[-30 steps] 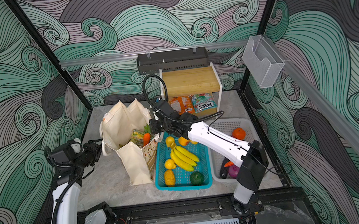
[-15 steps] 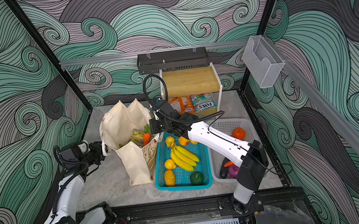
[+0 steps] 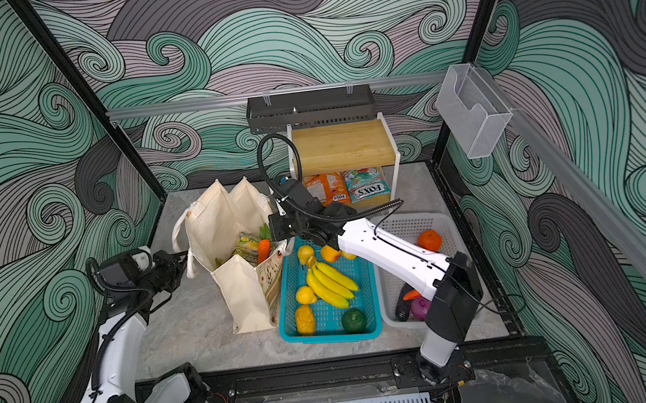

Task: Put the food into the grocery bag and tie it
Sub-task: 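Lift the tote handle with the left gripper toward the right gripper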

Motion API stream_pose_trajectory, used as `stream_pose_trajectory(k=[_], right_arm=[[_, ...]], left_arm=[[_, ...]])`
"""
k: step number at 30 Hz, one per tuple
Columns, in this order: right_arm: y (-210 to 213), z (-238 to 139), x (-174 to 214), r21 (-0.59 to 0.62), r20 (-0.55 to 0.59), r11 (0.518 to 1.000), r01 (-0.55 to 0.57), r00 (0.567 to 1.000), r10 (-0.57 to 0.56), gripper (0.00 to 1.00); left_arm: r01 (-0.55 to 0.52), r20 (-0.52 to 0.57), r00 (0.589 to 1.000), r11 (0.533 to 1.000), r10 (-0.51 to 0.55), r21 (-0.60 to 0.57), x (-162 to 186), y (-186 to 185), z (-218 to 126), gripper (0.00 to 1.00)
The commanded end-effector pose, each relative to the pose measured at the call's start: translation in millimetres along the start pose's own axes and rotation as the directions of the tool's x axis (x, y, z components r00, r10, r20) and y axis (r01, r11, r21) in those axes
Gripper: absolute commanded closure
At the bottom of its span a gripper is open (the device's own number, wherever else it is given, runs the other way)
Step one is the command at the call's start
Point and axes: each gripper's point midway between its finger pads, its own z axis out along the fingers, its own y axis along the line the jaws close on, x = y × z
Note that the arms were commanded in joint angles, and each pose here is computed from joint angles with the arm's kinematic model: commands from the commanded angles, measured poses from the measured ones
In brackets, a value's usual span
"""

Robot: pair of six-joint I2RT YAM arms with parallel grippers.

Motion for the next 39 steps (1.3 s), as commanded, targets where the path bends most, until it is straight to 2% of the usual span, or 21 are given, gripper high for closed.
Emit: stream_pose_trajectory(k=[1, 5, 11, 13, 18, 21, 25, 29, 35, 39], right_arm=[[-3.6, 6.8, 12.7, 0.009, -0.045, 1.0, -0.006, 0.999, 0.006, 1.0], [-3.6, 9.0, 14.7, 0.008, -0.053, 1.0, -0.012, 0.998, 0.013, 1.0], [0.8, 10.3, 15.5, -0.014, -0.058, 1.0, -0.027, 0.998, 0.026, 1.0], [2.1, 11.6, 16.2, -0.015, -0.059, 1.0, -0.027, 0.998, 0.026, 1.0], [4.8, 14.1, 19.8, -0.019, -0.069, 1.0, -0.024, 0.997, 0.023, 1.0], [6.2, 13.6, 19.4, -0.022, -0.068, 0.999, -0.025, 0.997, 0.024, 1.0], [6.0, 13.0, 18.6, -0.021, -0.065, 0.999, -0.027, 0.998, 0.025, 1.0], [7.7, 14.9, 19.7, -0.023, -0.068, 0.999, -0.026, 0.997, 0.024, 1.0], [13.4, 22.0, 26.0, -0.013, -0.09, 1.0, -0.005, 0.996, 0.004, 1.0], [18.9, 22.9, 26.1, -0.022, -0.093, 1.0, 0.002, 0.996, -0.004, 1.0]], left_arm=[[-0.103, 0.127, 0.987, 0.993, 0.097, 0.048, -21.6, -39.0, -36.5, 1.0], [-0.159, 0.18, 0.974, 0.982, 0.14, 0.099, -25.0, -73.7, -67.7, 0.98], [-0.173, 0.091, 0.984, 0.933, 0.151, 0.314, -15.1, -132.4, -82.3, 0.91], [-0.171, 0.078, 0.985, 0.921, 0.153, 0.351, -15.7, -146.7, -86.1, 0.87], [-0.213, 0.112, 0.976, 0.909, 0.185, 0.359, -24.4, -164.0, -89.8, 0.7], [-0.214, 0.077, 0.977, 0.909, 0.2, 0.358, -20.0, -163.7, -79.4, 0.58], [-0.201, 0.039, 0.979, 0.907, 0.202, 0.37, -11.5, -165.5, -70.7, 0.57], [-0.21, 0.053, 0.977, 0.891, 0.206, 0.403, -10.8, -185.5, -77.3, 0.65], [-0.267, 0.084, 0.963, 0.858, 0.256, 0.439, -13.7, -222.1, -87.8, 0.62], [-0.25, 0.021, 0.963, 0.866, 0.267, 0.434, -4.9, -219.1, -68.9, 0.76]])
